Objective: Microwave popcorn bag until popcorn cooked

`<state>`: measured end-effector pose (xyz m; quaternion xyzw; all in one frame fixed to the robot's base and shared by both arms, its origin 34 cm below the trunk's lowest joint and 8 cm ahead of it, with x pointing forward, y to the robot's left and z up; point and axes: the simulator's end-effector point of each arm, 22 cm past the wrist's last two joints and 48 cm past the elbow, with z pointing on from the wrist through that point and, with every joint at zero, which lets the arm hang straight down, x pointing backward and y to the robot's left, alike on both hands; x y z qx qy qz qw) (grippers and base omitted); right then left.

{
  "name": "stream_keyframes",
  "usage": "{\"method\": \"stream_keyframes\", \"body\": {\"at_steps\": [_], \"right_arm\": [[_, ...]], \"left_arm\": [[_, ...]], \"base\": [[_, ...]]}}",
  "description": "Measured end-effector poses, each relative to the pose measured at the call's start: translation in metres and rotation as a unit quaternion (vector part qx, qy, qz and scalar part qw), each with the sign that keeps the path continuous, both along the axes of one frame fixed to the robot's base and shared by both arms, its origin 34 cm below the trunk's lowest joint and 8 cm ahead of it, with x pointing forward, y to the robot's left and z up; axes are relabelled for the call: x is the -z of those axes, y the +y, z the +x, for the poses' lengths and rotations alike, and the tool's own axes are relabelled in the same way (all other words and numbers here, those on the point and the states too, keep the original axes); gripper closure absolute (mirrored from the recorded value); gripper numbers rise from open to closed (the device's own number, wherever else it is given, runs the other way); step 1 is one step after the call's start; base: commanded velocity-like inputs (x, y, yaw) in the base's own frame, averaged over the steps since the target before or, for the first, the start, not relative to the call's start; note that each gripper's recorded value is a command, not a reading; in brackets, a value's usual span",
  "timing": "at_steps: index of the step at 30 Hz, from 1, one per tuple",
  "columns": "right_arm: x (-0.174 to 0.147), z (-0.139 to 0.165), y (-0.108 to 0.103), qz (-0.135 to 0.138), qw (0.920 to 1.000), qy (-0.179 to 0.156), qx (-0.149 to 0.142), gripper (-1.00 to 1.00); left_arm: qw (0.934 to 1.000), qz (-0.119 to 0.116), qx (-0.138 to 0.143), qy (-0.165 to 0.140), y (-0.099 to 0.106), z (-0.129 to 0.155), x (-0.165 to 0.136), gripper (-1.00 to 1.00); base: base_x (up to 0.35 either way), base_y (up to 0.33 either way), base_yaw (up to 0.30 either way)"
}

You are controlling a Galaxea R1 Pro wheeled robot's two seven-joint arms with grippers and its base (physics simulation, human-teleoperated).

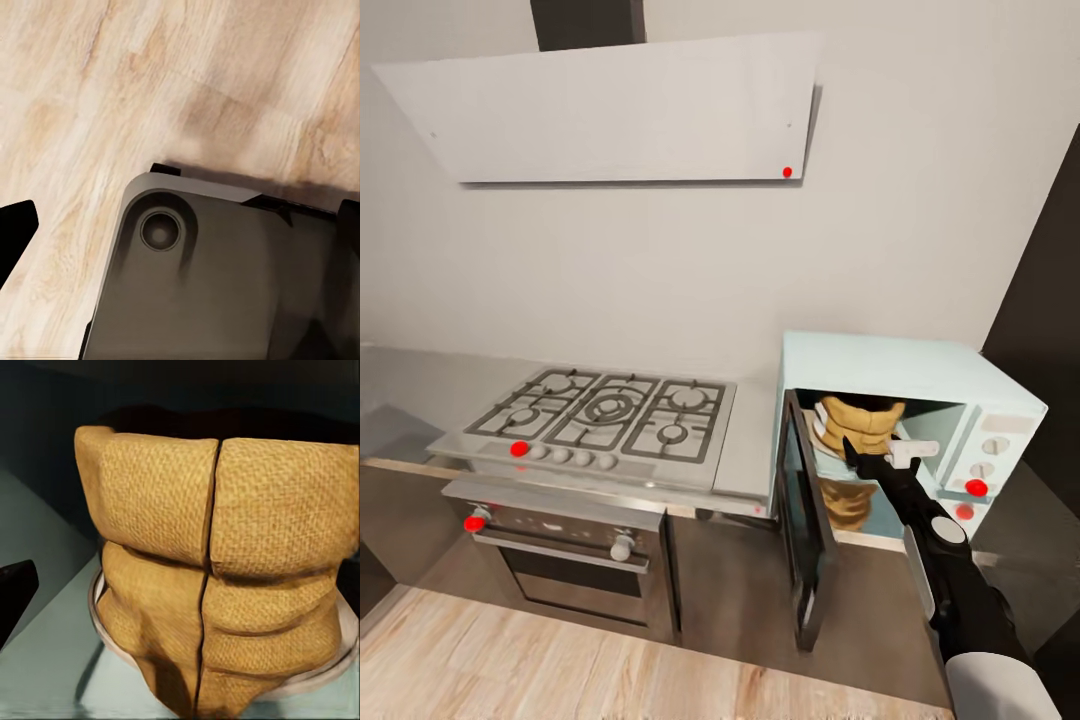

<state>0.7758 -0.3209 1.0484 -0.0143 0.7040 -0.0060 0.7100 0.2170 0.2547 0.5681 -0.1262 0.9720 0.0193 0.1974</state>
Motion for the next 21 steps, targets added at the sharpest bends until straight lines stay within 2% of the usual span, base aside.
{"method": "stream_keyframes", "body": {"at_steps": [4,21], "right_arm": [[-0.0003,-0.0003,0.0000,0.000,1.0000,0.000,0.000,-1.00],[-0.0070,0.0001,0.0006,-0.003,1.0000,-0.009,-0.001,-1.00]], "left_arm": [[1.0000,0.000,0.001,0.000,-0.0001,0.0000,-0.0001,-1.00],[1.0000,0.000,0.000,-0.001,0.0001,0.0005,-0.0001,-1.00]], "base": [[-0.075,0.000,0.000],[-0.342,0.000,0.000]]}}
